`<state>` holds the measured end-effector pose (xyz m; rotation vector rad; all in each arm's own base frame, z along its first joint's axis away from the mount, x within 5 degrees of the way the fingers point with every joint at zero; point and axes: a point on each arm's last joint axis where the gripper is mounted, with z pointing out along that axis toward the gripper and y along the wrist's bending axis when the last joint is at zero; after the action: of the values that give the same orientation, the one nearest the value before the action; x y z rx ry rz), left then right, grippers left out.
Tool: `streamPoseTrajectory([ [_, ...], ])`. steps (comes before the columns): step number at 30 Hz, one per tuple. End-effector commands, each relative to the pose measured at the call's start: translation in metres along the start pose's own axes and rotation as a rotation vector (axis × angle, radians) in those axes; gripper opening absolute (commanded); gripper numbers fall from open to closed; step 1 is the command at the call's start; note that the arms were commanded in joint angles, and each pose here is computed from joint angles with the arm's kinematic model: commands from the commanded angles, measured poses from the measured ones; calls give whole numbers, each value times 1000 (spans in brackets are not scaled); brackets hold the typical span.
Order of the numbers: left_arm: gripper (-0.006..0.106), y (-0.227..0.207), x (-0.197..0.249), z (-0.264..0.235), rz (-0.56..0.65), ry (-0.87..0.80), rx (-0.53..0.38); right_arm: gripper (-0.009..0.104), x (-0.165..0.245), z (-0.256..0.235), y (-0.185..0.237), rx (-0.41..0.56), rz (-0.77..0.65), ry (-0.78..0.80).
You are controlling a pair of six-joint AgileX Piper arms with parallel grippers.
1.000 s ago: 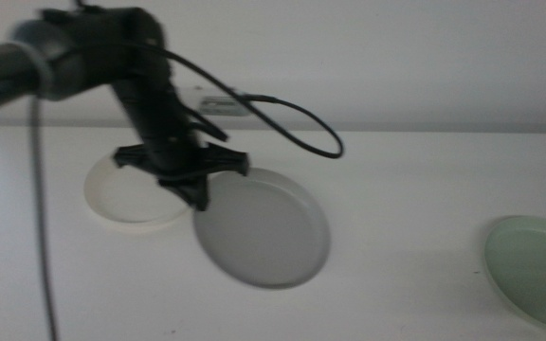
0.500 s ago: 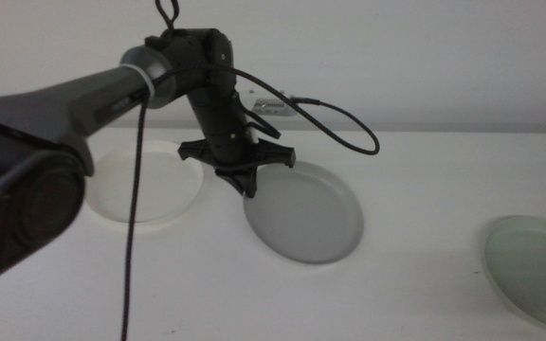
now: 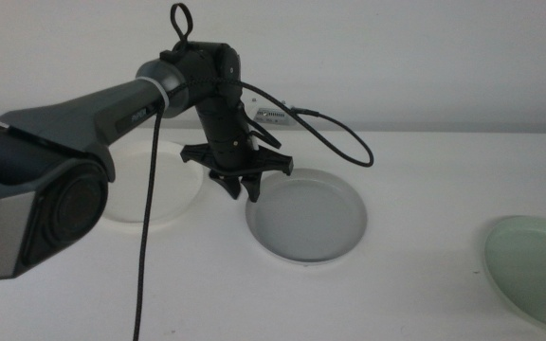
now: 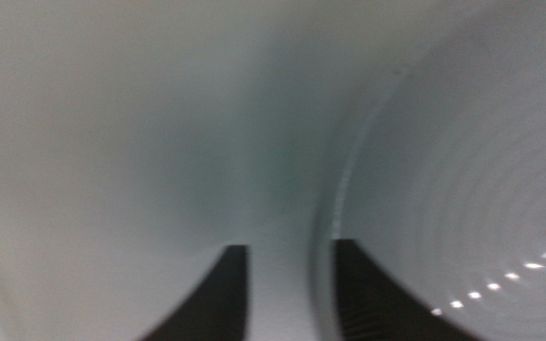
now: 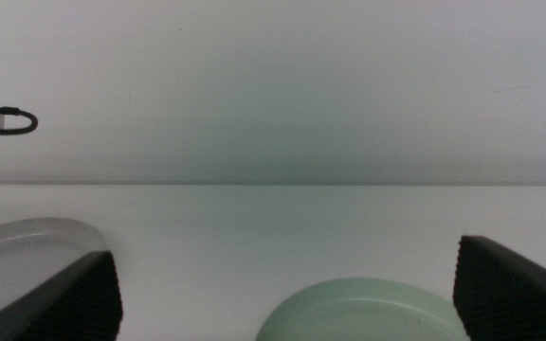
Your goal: Stack the three bowls on top of each other.
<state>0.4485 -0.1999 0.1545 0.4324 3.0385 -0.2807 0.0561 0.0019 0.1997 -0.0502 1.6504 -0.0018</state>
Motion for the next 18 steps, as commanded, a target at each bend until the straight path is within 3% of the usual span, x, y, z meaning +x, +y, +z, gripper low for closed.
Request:
streamPoseTrajectory([
  [1,48,2,7,-7,11,79,-26,93,12,0,0,6,-12,1],
  [6,92,5,9,-67,26,-45,-48,93,12,0,0,6,-12,1],
  [13,94,60,39,-155,-29,-183,-294,93,12,0,0,6,-12,1],
  [18,94,137,49,-159,-111,-161,-296,93,12,0,0,6,-12,1],
])
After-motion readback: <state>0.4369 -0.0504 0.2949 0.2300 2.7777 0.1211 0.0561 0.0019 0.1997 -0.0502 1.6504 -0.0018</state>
